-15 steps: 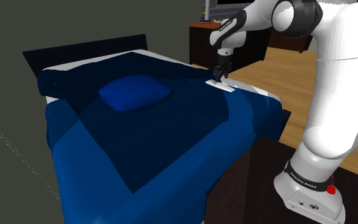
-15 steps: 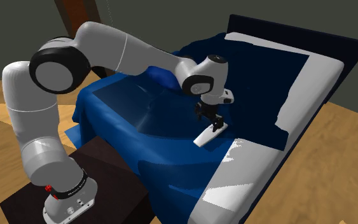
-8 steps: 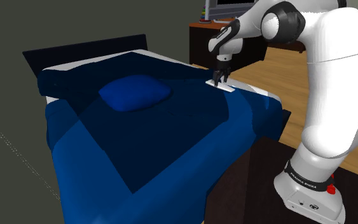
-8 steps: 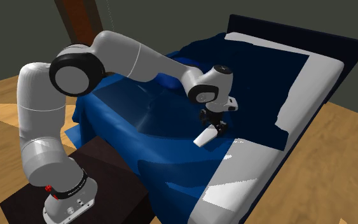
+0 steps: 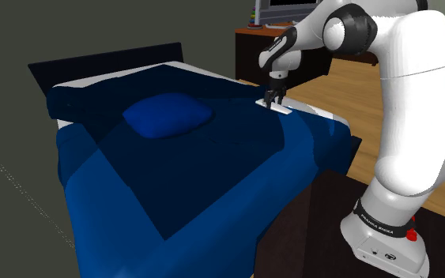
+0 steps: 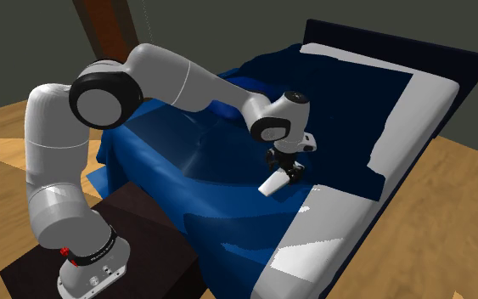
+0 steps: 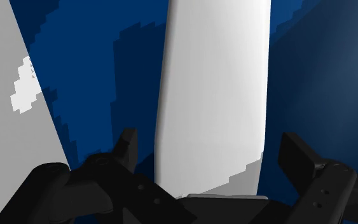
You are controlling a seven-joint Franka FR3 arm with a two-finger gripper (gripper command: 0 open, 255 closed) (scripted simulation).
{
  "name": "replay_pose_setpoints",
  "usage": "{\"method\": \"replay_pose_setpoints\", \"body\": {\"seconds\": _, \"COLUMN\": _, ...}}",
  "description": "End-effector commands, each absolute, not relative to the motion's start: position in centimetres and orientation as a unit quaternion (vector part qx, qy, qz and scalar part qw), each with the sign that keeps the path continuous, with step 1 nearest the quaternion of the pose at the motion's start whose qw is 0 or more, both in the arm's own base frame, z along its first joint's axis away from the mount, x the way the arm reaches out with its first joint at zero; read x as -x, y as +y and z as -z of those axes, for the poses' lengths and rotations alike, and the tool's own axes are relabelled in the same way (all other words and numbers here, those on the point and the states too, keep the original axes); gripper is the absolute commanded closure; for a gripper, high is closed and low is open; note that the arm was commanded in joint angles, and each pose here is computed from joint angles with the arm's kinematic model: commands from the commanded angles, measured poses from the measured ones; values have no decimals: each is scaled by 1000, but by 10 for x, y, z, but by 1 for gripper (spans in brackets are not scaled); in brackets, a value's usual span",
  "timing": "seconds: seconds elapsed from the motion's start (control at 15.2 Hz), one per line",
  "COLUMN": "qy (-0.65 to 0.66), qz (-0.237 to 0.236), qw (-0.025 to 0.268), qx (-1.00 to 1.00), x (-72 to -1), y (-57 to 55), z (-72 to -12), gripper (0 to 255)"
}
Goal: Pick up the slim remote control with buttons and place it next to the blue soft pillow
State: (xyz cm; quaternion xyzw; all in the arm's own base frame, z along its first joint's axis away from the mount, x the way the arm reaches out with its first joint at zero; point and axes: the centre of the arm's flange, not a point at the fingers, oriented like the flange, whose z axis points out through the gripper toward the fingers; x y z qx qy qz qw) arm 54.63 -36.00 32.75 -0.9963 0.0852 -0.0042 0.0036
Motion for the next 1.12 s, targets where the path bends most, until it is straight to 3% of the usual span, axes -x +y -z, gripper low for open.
{"method": "replay_pose_setpoints", "body": {"seconds": 0.0, "qy": 85, "qz": 4, "qw": 4, "qx": 996, "x": -546, "y": -360, "z": -328, "gripper": 0}}
{"method": "replay_pose_setpoints", "body": {"seconds": 0.07, "qy": 85, "qz": 4, "qw": 4, "qx": 996, "x": -546, "y": -360, "z": -328, "gripper": 0}}
{"method": "replay_pose_setpoints", "body": {"seconds": 0.13, "qy": 85, "qz": 4, "qw": 4, "qx": 996, "x": -546, "y": -360, "z": -328, "gripper": 255}}
{"method": "replay_pose_setpoints", "body": {"seconds": 1.06, "qy": 85, "qz": 4, "qw": 4, "qx": 996, "x": -546, "y": -360, "z": -354, "gripper": 255}}
